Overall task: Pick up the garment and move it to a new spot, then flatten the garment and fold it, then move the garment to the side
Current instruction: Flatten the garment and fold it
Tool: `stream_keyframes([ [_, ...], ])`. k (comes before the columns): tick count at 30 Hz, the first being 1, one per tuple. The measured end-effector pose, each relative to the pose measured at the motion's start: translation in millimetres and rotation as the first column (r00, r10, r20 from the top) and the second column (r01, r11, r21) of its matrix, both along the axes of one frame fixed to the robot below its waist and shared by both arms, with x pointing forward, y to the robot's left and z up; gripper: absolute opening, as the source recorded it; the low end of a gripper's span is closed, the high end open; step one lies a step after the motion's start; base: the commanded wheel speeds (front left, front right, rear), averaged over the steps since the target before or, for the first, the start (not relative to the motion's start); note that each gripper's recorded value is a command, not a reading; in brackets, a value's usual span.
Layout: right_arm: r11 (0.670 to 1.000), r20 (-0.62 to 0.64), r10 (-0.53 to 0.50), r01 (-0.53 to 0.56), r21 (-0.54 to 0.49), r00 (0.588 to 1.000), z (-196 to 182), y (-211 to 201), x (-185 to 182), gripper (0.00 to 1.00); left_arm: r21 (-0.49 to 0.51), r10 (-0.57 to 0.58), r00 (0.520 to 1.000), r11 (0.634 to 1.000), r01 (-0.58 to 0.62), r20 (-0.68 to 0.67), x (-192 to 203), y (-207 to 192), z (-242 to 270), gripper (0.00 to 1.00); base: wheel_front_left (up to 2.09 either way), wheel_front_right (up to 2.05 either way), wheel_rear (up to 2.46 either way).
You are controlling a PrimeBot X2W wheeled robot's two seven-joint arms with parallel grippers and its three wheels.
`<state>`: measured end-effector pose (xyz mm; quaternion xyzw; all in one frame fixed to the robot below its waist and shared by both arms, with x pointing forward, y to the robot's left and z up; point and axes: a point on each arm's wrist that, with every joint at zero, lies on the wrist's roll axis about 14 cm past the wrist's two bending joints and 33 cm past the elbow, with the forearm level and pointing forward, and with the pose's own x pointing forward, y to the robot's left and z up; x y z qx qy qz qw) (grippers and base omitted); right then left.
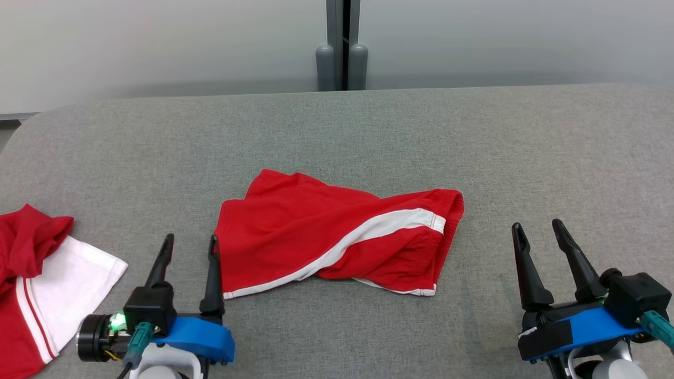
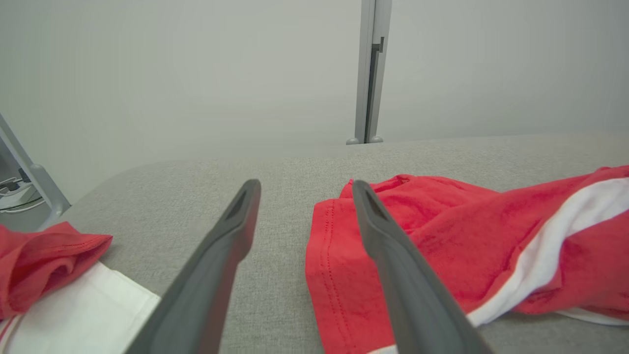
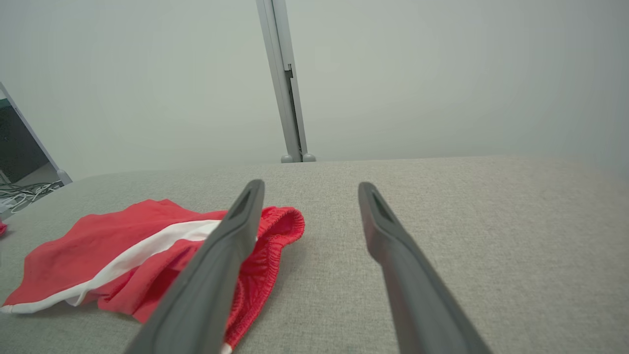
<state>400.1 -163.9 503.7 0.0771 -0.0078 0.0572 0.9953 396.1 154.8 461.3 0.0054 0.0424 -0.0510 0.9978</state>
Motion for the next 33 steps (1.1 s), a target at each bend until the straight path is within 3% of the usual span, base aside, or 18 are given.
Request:
stream_keyframes([
  [5, 1.000, -0.014, -0.001, 0.001, -0.001, 1.000, -3.7, 0.0, 1.5, 1.00, -0.035, -0.053, 0.986, 0.998, 0.048, -0.158, -11.6, -13.7, -34.8, 1.00, 0.00, 0.00, 0.00],
  [10, 1.000, -0.050, -0.002, 0.002, 0.000, 0.999, -15.7, 0.1, 4.2, 1.00, -0.068, -0.078, 0.935, 0.996, 0.058, -0.347, -28.3, -20.4, -77.9, 1.00, 0.00, 0.00, 0.00],
  [15, 1.000, -0.089, -0.001, 0.001, 0.001, 0.996, -29.3, 0.7, 8.8, 1.00, -0.089, -0.094, 0.892, 0.994, 0.061, -0.441, -30.6, -21.8, -100.8, 1.00, 0.00, 0.00, 0.00],
  [16, 1.000, -0.094, 0.000, 0.000, 0.001, 0.996, -31.1, 1.1, 10.1, 1.00, -0.100, -0.103, 0.883, 0.993, 0.064, -0.457, -30.0, -23.1, -104.2, 0.85, 0.00, 0.00, 0.00],
  [18, 1.000, -0.104, 0.004, -0.004, 0.000, 0.995, -34.1, 2.3, 12.4, 1.00, -0.107, -0.113, 0.877, 0.992, 0.071, -0.467, -27.1, -24.7, -106.8, 0.00, 0.00, 0.00, 0.00],
  [25, 0.994, -0.172, 0.109, -0.109, 0.009, 0.979, -48.2, 28.0, 21.0, 1.00, -0.119, -0.128, 0.872, 0.990, 0.081, -0.472, -21.9, -27.0, -110.0, 0.00, 0.00, 0.00, 0.00],
  [33, 0.964, -0.260, 0.264, -0.260, 0.049, 0.929, -62.6, 74.1, 39.8, 1.00, -0.112, -0.114, 0.886, 0.991, 0.071, -0.449, -15.8, -23.5, -108.6, 0.00, 0.00, 0.00, 0.00],
])
